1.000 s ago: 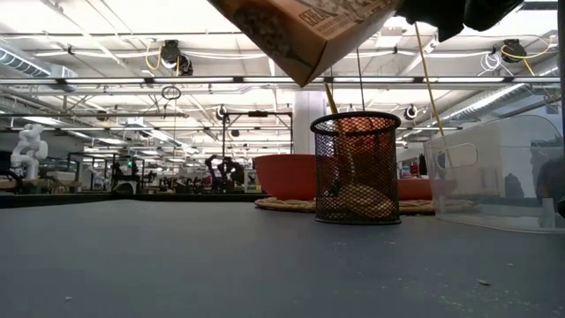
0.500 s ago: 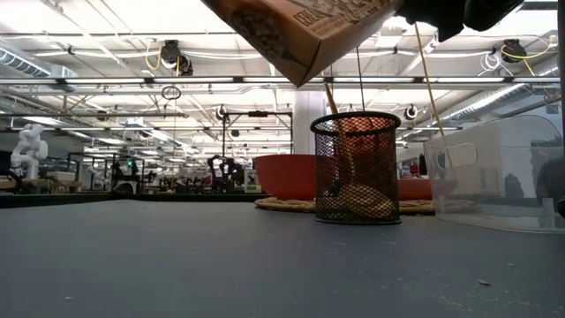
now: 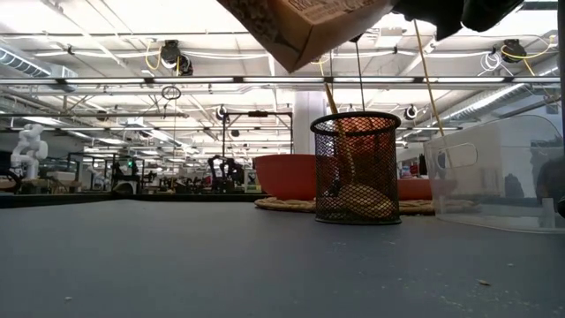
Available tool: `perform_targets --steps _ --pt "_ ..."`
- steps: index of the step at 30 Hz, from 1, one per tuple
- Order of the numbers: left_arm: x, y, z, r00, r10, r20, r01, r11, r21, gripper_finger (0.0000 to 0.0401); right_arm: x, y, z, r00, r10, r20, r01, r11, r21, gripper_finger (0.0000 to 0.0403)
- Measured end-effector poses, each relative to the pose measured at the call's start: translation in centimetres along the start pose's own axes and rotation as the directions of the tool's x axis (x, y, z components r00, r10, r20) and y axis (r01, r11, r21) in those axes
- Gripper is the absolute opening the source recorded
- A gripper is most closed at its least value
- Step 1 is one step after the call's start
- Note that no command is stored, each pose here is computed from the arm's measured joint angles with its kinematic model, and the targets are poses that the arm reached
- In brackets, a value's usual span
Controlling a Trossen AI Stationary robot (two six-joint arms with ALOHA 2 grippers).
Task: Arrange a breakfast setting
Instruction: Pour the cereal from the cereal box into the red bowl
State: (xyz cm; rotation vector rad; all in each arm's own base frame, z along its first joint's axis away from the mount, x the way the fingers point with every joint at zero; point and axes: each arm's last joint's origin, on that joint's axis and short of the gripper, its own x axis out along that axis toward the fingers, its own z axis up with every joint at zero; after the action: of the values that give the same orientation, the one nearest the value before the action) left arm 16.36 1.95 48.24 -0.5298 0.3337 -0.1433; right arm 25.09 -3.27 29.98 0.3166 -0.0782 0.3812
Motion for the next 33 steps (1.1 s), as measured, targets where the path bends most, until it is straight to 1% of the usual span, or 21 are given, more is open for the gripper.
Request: perform_targets --steps 3,6,8,11,14,18,20,23,29,33 --pt "-2.5 -0.7 -0.6 0.999 0.001 0.036 -0.002 1.0 0.029 0.0115 -0.1 0.0 0.4 0.999 0.006 0.032 -0.006 1.0 -0.02 0.0063" --pt "-5.0 -1.3 -1.5 0.997 0.028 0.071 -0.033 0.997 0.064 0.0115 -0.2 0.1 1.0 0.996 0.019 0.084 -0.014 0.998 -0.054 0.0063" --pt "-6.4 -1.5 -2.1 0.993 0.066 0.097 -0.075 0.993 0.089 0.0115 -0.3 0.1 1.4 0.992 0.016 0.128 -0.005 0.997 -0.078 0.0063" --pt "-8.3 -1.7 -3.0 0.977 0.154 0.145 -0.172 0.977 0.123 0.0115 -0.5 0.1 2.1 0.978 -0.018 0.206 0.04 0.994 -0.104 0.0063" --pt "-9.2 -1.5 -3.9 0.96 0.213 0.183 -0.241 0.959 0.151 0.0115 -0.8 0.0 2.8 0.958 -0.049 0.283 0.087 0.988 -0.124 0.0063" --pt "-7.8 0.2 -5.8 0.957 0.246 0.156 -0.274 0.943 0.192 0.0115 -1.3 -0.1 3.6 0.926 -0.066 0.372 0.13 0.98 -0.15 0.0063" --pt "-6.6 1.4 -7.0 0.957 0.252 0.144 -0.277 0.941 0.194 0.0115 -1.5 0.0 4.0 0.909 -0.054 0.412 0.136 0.975 -0.173 0.0063" --pt "-4.4 3.2 -8.6 0.956 0.245 0.159 -0.274 0.941 0.198 0.0115 -1.9 0.1 4.6 0.886 -0.028 0.463 0.138 0.969 -0.206 0.0063" --pt "0.2 6.6 -11.0 0.95 0.205 0.235 -0.256 0.943 0.213 0.0115 -2.6 0.3 5.4 0.843 0.012 0.538 0.15 0.955 -0.256 0.0063" --pt "3.2 8.6 -12.2 0.938 0.166 0.304 -0.241 0.944 0.227 0.0115 -2.8 0.4 5.8 0.799 -0.023 0.601 0.225 0.938 -0.263 0.0063"
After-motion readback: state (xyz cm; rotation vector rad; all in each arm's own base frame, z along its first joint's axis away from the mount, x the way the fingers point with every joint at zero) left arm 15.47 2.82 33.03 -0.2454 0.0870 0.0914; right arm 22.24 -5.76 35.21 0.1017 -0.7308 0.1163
